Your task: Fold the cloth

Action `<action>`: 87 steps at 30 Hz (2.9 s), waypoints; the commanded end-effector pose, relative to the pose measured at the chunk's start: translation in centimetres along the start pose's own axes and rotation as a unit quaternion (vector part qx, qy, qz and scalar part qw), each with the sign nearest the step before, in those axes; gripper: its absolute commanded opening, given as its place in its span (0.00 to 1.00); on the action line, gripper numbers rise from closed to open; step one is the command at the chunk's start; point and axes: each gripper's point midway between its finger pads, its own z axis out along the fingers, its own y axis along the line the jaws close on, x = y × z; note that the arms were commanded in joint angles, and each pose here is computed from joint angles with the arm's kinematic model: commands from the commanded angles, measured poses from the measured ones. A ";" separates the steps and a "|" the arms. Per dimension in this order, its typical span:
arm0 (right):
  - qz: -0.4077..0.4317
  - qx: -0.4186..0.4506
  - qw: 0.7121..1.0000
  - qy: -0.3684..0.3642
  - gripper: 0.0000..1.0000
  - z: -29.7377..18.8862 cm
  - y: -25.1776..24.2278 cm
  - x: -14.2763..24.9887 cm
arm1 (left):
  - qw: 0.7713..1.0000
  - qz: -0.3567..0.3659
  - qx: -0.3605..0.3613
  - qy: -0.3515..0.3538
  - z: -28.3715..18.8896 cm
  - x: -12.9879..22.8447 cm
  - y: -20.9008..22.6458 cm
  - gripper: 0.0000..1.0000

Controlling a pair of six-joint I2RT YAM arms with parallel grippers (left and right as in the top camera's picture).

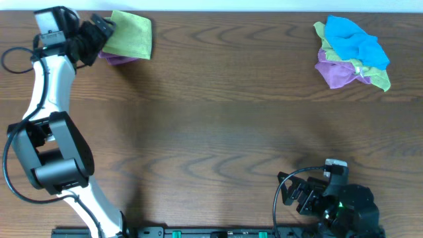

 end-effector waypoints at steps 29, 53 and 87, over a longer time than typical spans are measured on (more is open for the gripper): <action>0.008 0.006 1.000 -0.008 0.99 -0.1 -0.3 -0.2 | 0.962 0.251 -0.048 0.100 -4.4 9.7 -6.3 0.96; 0.008 0.006 1.000 -0.008 0.99 -0.1 -0.3 -0.2 | 0.936 0.342 -0.082 -0.032 -17.7 17.5 -2.5 0.96; 0.008 0.006 1.000 -0.008 0.99 -0.1 -0.3 -0.2 | 0.908 0.364 -0.170 -0.116 -20.9 27.5 12.9 0.96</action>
